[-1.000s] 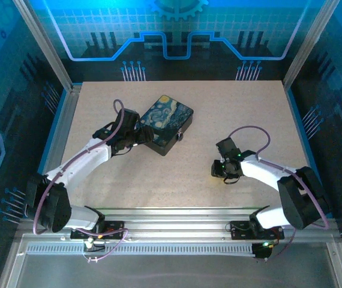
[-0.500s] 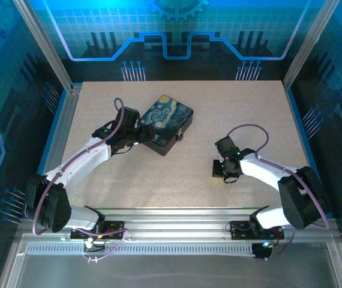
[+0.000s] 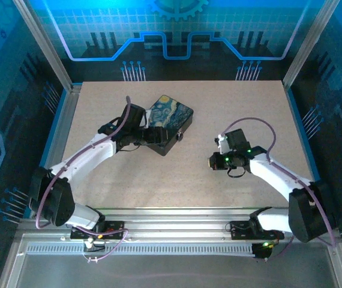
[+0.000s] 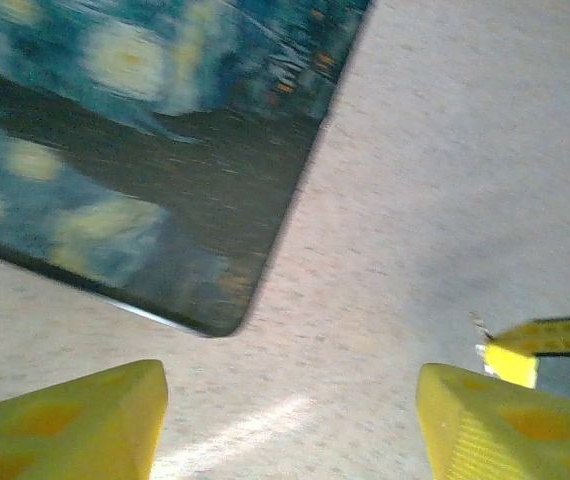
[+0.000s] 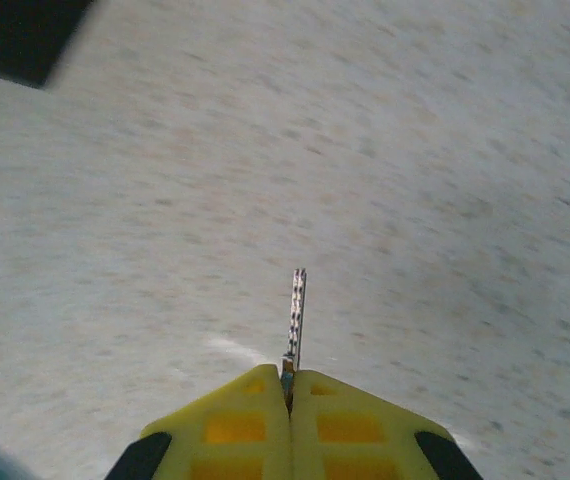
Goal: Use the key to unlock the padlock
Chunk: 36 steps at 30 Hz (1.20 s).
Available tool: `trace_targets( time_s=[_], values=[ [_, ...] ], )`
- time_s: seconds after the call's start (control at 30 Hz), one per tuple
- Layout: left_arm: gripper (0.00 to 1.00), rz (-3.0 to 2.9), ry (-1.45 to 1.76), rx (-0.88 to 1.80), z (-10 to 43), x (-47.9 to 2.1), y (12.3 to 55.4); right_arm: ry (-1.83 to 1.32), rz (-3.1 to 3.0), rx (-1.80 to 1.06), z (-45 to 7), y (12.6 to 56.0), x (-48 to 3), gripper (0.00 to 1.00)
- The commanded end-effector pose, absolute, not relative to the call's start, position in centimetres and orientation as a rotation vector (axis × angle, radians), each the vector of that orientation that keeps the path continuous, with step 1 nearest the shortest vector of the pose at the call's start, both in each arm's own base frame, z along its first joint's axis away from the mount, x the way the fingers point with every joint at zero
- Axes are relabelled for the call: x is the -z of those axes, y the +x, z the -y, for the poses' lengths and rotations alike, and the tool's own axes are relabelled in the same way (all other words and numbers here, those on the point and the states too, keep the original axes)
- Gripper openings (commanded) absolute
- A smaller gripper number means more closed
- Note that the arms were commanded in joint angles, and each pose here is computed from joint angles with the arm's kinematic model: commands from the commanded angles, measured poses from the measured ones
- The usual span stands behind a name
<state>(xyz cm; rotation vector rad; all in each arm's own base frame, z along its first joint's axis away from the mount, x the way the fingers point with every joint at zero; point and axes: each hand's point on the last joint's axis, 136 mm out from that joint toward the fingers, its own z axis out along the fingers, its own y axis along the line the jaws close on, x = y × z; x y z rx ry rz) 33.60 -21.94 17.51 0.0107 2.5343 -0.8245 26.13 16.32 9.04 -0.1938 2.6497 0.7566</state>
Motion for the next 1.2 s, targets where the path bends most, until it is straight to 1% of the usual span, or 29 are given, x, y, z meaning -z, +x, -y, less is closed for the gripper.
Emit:
trace_targets(
  time_s=[0.0, 0.07, 0.13, 0.23, 0.47, 0.73, 1.03, 1.17],
  values=[
    [0.58, -2.458, 0.218, 1.161, 26.4, -20.0, 32.0, -0.453, -2.412, -1.131, -20.2, 25.4, -15.0, 0.00],
    [0.52, -2.417, 0.278, 1.254, 27.7, -20.4, 31.3, -0.529, -2.347, -1.201, -20.9, 25.0, -16.7, 0.00],
    [0.49, -2.377, 0.335, 1.333, 28.8, -20.8, 30.6, -0.579, -2.300, -1.250, -21.4, 24.8, -18.0, 0.00],
    [0.44, -2.336, 0.409, 1.417, 30.1, -21.2, 29.7, -0.592, -2.272, -1.268, -21.6, 25.0, -18.8, 0.00],
    [0.33, -2.334, 0.472, 1.471, 31.7, -20.6, 29.2, -0.608, -2.210, -1.354, -22.6, 25.3, -20.2, 0.00],
    [0.30, -2.340, 0.505, 1.495, 32.8, -20.4, 29.0, -0.644, -2.186, -1.385, -23.3, 25.2, -20.6, 0.00],
    [0.30, -2.337, 0.529, 1.518, 33.5, -20.1, 28.4, -0.660, -2.188, -1.399, -23.9, 25.3, -20.4, 0.00],
    [0.24, -2.329, 0.534, 1.531, 33.7, -20.2, 28.4, -0.661, -2.192, -1.401, -24.1, 25.3, -20.3, 0.00]
  ],
)
